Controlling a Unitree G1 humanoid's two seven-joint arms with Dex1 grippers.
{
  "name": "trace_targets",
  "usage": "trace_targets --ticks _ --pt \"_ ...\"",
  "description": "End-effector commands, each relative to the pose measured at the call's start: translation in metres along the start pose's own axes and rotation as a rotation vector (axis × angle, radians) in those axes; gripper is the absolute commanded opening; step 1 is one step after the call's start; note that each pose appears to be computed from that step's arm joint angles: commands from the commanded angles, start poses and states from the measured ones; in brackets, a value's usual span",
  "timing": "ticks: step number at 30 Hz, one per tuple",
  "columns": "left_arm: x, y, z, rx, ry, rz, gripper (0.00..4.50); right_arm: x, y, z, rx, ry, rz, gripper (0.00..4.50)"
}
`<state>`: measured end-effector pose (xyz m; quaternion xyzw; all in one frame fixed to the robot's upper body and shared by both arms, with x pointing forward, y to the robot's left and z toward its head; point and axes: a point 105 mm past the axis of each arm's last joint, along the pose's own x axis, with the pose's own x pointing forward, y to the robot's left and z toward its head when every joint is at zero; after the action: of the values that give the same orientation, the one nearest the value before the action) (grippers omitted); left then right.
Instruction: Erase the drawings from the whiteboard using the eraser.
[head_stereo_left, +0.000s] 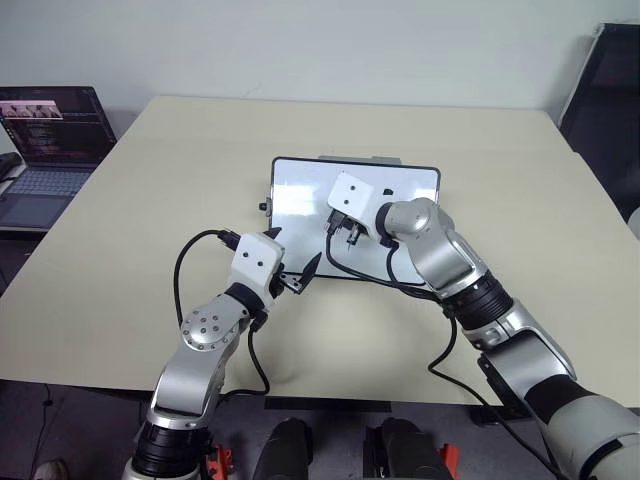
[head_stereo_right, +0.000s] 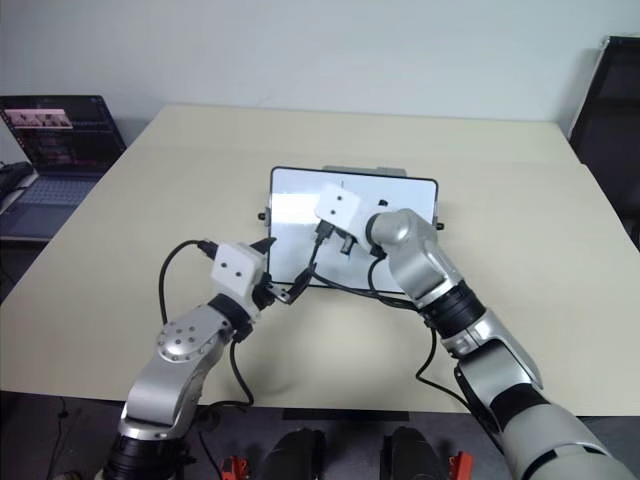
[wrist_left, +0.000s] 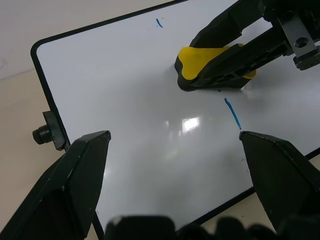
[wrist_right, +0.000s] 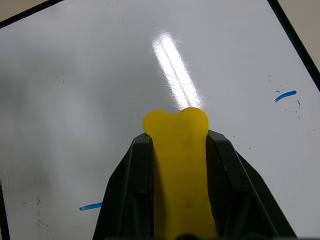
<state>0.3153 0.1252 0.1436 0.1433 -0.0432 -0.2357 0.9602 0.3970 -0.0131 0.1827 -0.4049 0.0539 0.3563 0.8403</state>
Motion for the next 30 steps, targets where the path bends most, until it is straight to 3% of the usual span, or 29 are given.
trace_targets --ticks 1,9,12,19,26,30 --pt "-0.002 0.001 0.013 0.020 -0.045 0.005 4.50 -0.018 -0.018 0.022 0.003 -0.069 -0.055 1.08" --pt "-0.001 0.002 0.013 0.019 -0.045 0.000 4.50 -0.037 -0.032 0.031 0.071 -0.087 -0.094 1.08" --pt "-0.002 0.003 0.013 0.021 -0.045 0.001 4.50 -0.048 -0.034 0.027 0.212 -0.097 -0.092 1.08" --pt "-0.003 0.001 0.012 0.017 -0.043 -0.004 4.50 -0.079 -0.031 -0.001 0.593 -0.141 -0.175 1.08" --pt "0.000 0.002 0.013 0.021 -0.047 -0.022 4.50 -0.094 -0.016 -0.041 0.697 -0.038 -0.278 1.08" --pt "0.003 -0.002 0.013 0.019 -0.050 -0.047 4.50 -0.096 -0.012 -0.049 0.740 -0.019 -0.301 1.08"
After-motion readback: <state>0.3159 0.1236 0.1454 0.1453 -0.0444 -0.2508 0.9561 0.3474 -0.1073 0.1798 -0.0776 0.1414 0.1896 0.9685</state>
